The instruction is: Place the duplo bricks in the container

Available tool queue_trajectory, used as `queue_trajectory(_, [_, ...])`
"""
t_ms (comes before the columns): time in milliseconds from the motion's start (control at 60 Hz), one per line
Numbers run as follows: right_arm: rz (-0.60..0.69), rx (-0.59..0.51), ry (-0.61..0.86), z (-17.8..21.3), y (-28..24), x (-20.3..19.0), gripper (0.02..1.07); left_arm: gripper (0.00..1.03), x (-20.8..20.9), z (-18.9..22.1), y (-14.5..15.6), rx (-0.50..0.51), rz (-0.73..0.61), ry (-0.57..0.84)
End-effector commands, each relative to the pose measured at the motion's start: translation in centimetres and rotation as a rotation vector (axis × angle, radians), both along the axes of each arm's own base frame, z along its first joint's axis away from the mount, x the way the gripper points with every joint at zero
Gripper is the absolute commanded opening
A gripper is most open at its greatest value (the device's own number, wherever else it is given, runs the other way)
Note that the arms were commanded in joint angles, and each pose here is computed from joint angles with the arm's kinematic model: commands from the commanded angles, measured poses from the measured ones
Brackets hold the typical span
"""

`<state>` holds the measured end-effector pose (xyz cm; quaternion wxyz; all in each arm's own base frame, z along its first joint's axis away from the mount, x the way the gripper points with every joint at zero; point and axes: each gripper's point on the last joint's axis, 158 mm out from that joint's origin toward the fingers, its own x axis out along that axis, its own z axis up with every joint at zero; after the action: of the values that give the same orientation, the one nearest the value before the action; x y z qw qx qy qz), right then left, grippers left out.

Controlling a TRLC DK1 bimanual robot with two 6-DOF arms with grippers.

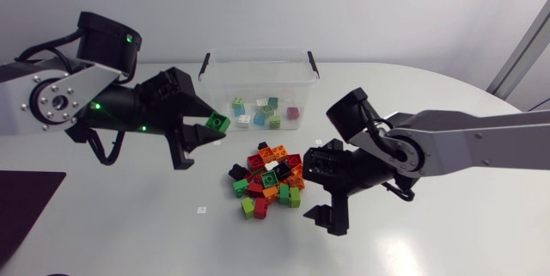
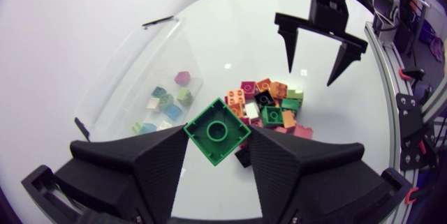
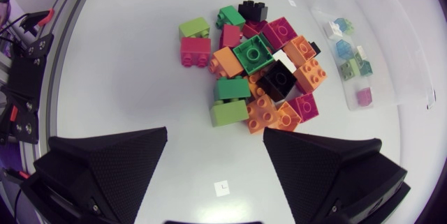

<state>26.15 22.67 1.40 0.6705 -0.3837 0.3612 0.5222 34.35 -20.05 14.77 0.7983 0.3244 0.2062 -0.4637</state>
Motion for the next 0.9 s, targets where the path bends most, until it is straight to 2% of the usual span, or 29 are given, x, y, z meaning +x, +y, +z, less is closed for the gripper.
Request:
queue_trajectory(0, [0.056, -0.028, 0.013, -0.8, 0.6, -0.1, 1.02, 0.36, 2.3, 1.5, -0.1, -0.046, 0.046, -0.013])
queue_trajectory(500, [0.142, -0.083, 0.061, -3.4, 1.8, -0.2, 0.95, 0.37, 9.8, 5.0, 0.5, -0.147, 0.177, -0.064])
queue_trajectory(667, [0.16, -0.099, 0.079, -3.8, 1.8, -0.5, 0.87, 0.37, 11.4, 5.4, 0.8, -0.154, 0.208, -0.074])
queue_trajectory(767, [0.172, -0.108, 0.092, -4.2, 1.8, -1.2, 0.86, 0.37, 12.4, 5.9, 0.8, -0.168, 0.228, -0.087])
queue_trajectory(817, [0.174, -0.111, 0.1, -4.4, 1.8, -1.5, 0.79, 0.37, 12.6, 5.8, 0.8, -0.17, 0.232, -0.084])
queue_trajectory(883, [0.175, -0.111, 0.103, -4.5, 2.1, -1.8, 0.78, 0.37, 12.8, 5.8, 0.8, -0.17, 0.235, -0.084])
